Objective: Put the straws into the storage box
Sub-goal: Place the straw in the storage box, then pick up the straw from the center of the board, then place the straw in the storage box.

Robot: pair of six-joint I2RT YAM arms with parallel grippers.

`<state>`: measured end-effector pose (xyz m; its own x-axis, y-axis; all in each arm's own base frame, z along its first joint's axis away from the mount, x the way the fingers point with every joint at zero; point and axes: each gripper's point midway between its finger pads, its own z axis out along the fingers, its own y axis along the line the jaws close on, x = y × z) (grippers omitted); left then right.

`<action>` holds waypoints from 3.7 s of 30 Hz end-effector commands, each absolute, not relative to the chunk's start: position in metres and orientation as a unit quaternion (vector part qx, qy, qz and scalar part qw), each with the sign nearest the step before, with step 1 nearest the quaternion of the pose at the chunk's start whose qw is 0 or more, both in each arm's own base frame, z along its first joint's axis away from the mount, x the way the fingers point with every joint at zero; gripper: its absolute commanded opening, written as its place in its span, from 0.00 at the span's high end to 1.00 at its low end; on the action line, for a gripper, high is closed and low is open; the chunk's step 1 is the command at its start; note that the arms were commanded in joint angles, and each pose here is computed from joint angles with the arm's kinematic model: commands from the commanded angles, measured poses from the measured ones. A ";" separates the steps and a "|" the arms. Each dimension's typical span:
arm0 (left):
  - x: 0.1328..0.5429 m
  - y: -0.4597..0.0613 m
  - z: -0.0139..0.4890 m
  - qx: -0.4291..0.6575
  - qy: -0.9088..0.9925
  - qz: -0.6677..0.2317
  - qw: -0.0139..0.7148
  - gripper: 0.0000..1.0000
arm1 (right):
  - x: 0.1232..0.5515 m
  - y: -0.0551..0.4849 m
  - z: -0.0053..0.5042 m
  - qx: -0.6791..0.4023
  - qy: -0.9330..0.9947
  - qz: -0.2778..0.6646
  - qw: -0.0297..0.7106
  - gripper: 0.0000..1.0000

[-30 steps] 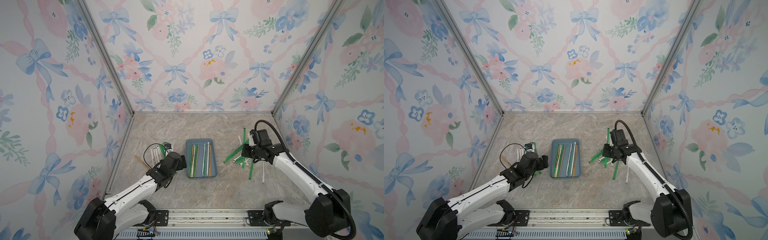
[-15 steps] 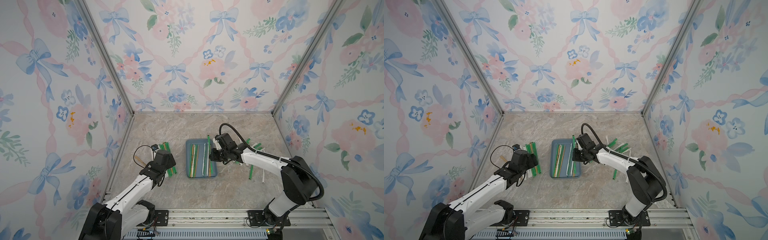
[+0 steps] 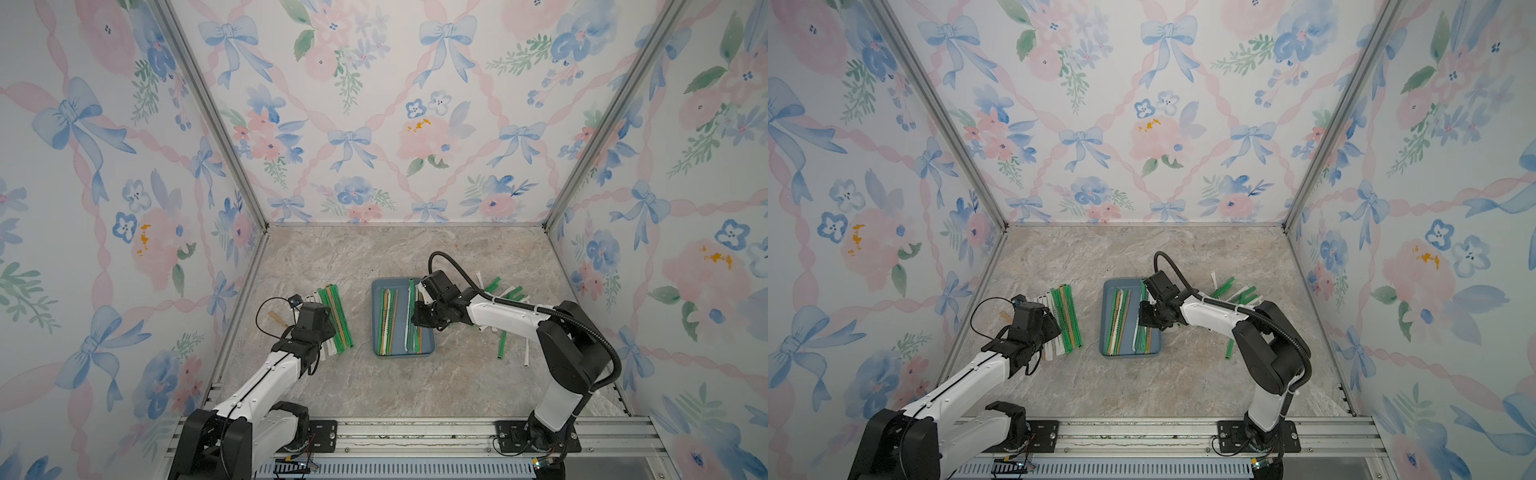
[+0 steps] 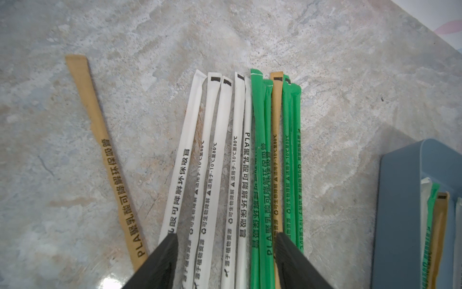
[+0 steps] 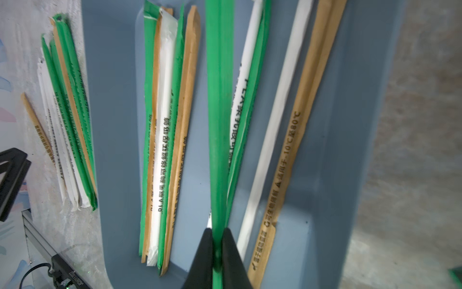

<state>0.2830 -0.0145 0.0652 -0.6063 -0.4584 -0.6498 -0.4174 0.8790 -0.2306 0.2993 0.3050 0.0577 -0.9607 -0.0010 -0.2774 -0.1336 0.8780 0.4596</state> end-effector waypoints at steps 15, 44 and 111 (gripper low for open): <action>0.276 0.020 0.057 -0.278 0.890 0.030 0.360 0.60 | 0.296 0.303 0.062 -0.039 0.963 0.231 0.137 0.66; 0.282 0.022 0.019 -0.275 0.920 0.038 0.276 0.72 | 0.303 0.289 0.076 -0.021 0.959 0.233 0.162 0.65; 0.300 -0.238 0.078 -0.041 0.921 -0.183 0.340 0.68 | 0.287 0.011 0.087 0.175 0.959 0.048 0.216 0.60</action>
